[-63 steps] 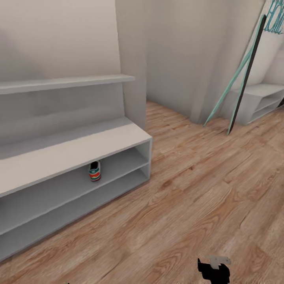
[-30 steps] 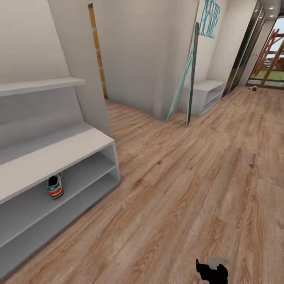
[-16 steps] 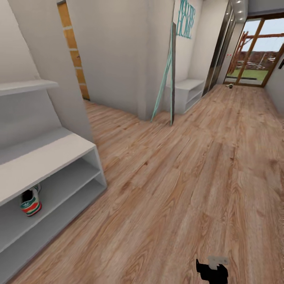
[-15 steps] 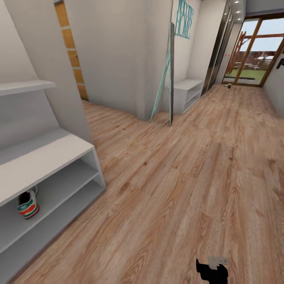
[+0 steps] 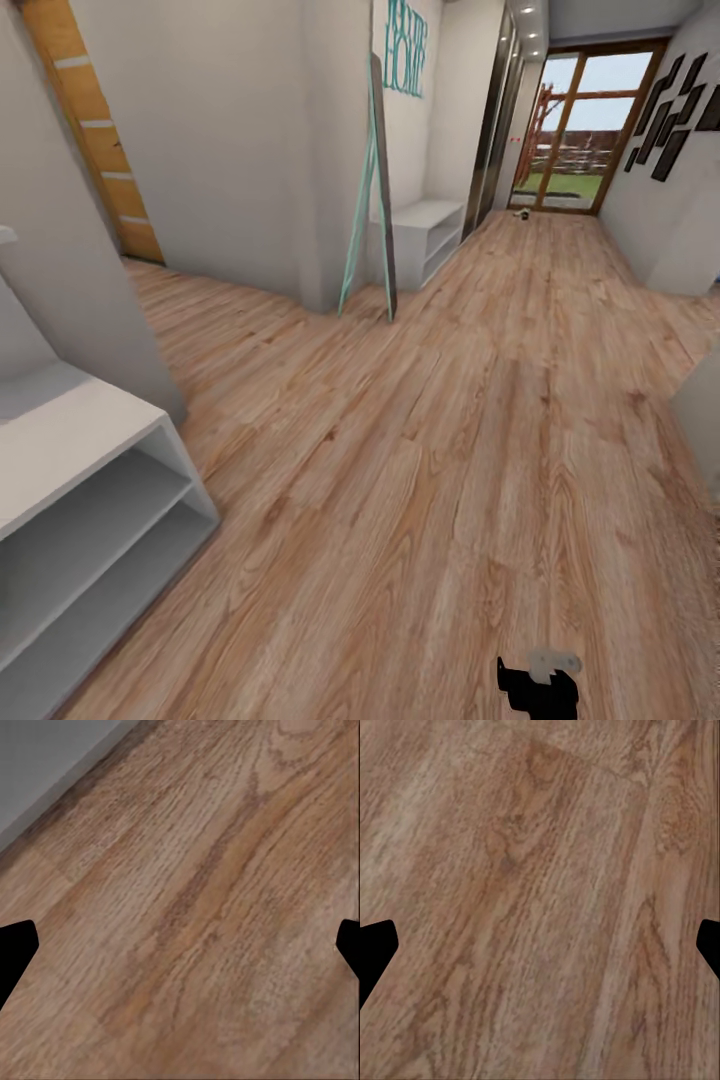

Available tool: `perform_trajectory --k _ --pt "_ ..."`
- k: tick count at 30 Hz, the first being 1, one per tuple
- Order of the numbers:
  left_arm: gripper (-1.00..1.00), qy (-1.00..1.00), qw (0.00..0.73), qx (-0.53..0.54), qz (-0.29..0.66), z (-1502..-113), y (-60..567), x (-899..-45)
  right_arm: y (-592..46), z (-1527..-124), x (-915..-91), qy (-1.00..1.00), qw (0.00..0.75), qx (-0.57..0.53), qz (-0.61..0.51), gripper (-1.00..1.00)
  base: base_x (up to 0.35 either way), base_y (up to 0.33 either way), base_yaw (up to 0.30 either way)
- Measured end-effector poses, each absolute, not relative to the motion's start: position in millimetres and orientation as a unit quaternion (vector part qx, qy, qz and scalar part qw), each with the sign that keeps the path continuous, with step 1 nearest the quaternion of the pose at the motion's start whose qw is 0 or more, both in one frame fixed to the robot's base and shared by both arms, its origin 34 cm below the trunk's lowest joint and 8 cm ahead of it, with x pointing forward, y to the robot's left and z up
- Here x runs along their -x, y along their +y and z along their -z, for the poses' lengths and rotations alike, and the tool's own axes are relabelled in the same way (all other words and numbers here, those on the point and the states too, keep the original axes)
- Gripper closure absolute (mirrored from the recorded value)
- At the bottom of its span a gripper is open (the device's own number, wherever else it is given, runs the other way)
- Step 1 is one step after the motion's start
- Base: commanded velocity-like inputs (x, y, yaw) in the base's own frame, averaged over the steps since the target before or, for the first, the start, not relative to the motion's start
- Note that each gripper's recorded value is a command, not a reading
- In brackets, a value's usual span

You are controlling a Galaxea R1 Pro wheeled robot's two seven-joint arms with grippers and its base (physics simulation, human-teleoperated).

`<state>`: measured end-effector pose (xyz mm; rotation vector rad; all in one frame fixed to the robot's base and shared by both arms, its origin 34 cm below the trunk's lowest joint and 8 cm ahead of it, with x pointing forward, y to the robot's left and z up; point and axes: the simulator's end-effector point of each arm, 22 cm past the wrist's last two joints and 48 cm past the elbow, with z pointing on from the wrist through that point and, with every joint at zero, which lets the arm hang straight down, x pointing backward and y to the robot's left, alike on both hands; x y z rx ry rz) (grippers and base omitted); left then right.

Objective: Pick up the two gym shoes and the two sandals from the corridor floor and place them onto the hallstand (shoe rack) in the corridor, making sure they are on the rack and not on the floor. Arrange them so the two gym shoes are next to each other and the two sandals are next to each other.

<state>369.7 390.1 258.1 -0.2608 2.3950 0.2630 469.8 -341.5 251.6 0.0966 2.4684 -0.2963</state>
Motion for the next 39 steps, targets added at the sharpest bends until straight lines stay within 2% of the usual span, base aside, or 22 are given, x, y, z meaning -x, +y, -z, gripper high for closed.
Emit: perform_trajectory --k 39 --pt "-1.00 0.925 0.352 0.101 -0.102 -258.5 390.1 -370.0 -330.6 -250.5 -469.4 0.941 0.321 -0.037 0.106 -1.00 0.338 0.000 -0.271"
